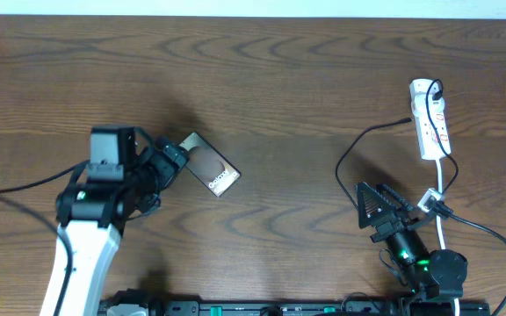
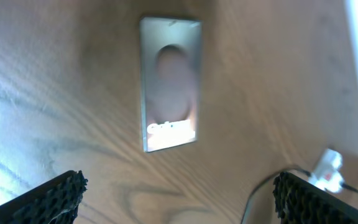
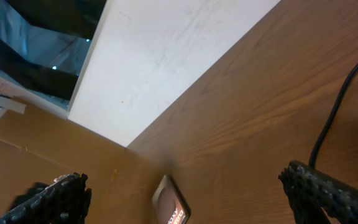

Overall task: Plug charger to phone and switch on socket
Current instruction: 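Move the left gripper over the silver Galaxy phone, then lower the left gripper and close it on the phone's sides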

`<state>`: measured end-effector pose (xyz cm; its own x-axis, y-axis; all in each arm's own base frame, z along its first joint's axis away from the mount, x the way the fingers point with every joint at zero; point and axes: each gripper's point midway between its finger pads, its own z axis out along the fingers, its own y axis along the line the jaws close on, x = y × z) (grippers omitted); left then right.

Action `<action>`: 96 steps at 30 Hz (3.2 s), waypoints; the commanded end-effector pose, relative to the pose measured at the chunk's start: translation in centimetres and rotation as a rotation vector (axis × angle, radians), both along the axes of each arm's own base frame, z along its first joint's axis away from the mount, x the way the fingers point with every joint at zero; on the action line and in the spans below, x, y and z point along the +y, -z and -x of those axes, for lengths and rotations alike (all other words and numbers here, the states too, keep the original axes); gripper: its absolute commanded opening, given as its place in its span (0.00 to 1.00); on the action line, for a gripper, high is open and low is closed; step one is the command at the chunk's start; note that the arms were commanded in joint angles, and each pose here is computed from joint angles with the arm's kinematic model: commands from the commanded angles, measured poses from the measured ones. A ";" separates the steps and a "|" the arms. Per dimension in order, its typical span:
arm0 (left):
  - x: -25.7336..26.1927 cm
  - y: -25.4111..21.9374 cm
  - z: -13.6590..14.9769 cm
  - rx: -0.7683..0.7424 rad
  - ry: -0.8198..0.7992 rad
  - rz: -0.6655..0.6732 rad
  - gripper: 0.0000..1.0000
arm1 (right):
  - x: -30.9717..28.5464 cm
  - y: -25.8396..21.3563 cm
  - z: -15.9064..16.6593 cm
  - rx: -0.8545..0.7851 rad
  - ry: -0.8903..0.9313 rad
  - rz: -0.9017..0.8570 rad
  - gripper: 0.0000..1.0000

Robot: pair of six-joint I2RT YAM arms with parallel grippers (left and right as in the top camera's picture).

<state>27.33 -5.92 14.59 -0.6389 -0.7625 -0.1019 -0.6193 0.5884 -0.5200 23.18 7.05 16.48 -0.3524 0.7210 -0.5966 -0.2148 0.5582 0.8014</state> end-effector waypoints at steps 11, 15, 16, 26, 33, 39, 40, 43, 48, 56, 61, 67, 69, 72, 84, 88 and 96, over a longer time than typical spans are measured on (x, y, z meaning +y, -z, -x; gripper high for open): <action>-0.8 4.5 -6.6 0.317 -0.020 -0.208 0.98 | 0.1 0.1 0.1 -0.004 -0.007 0.010 0.99; -1.3 8.2 -7.4 0.390 -0.008 -0.205 0.98 | 0.1 0.1 0.1 -0.004 -0.007 0.010 0.99; -1.5 8.8 -7.6 0.397 -0.004 -0.194 0.98 | 0.1 0.1 0.1 -0.004 -0.007 0.010 0.99; -3.2 9.8 -8.8 0.349 0.031 -0.228 0.98 | 0.1 0.1 0.1 -0.004 -0.007 0.010 0.99; -4.1 11.5 -7.9 0.402 0.028 -0.276 0.98 | 0.1 0.1 0.1 -0.004 -0.007 0.010 0.99; -3.9 12.6 -7.3 0.445 0.034 -0.288 0.98 | 0.1 0.0 0.1 -0.005 -0.007 0.010 0.99; -3.9 12.6 -7.3 0.445 0.033 -0.288 0.98 | 0.1 0.1 0.1 -0.004 -0.007 0.010 0.99; -3.9 12.6 -7.3 0.443 0.033 -0.288 0.98 | 0.1 0.0 0.1 -0.005 -0.007 0.010 0.99; -3.9 12.7 -7.3 0.442 0.032 -0.288 0.98 | 0.1 0.1 0.1 -0.004 -0.007 0.010 0.99; -3.9 14.4 -7.0 0.478 0.035 -0.297 0.98 | 0.1 0.1 0.1 -0.004 -0.007 0.010 0.99; -3.7 16.3 -6.4 0.534 0.040 -0.311 0.98 | 0.1 0.1 0.1 -0.004 -0.007 0.010 0.99; -3.9 17.2 -5.9 0.566 0.047 -0.302 0.98 | 0.1 0.1 0.1 -0.004 -0.007 0.010 0.99; -3.9 17.2 -5.9 0.567 0.047 -0.302 0.98 | 0.1 0.1 0.1 -0.004 -0.007 0.010 0.99; -3.9 17.2 -5.8 0.570 0.047 -0.303 0.98 | 0.1 0.1 0.1 -0.004 -0.007 0.010 0.99; -4.5 17.2 -5.4 0.573 0.069 -0.311 0.98 | 0.1 0.0 0.1 -0.005 -0.007 0.010 0.99; -4.9 17.2 -5.3 0.571 0.081 -0.315 0.99 | 0.1 0.1 0.1 -0.004 -0.007 0.010 0.99; -5.0 17.2 -5.3 0.572 0.082 -0.315 0.88 | 0.1 0.1 0.1 -0.004 -0.007 0.010 0.99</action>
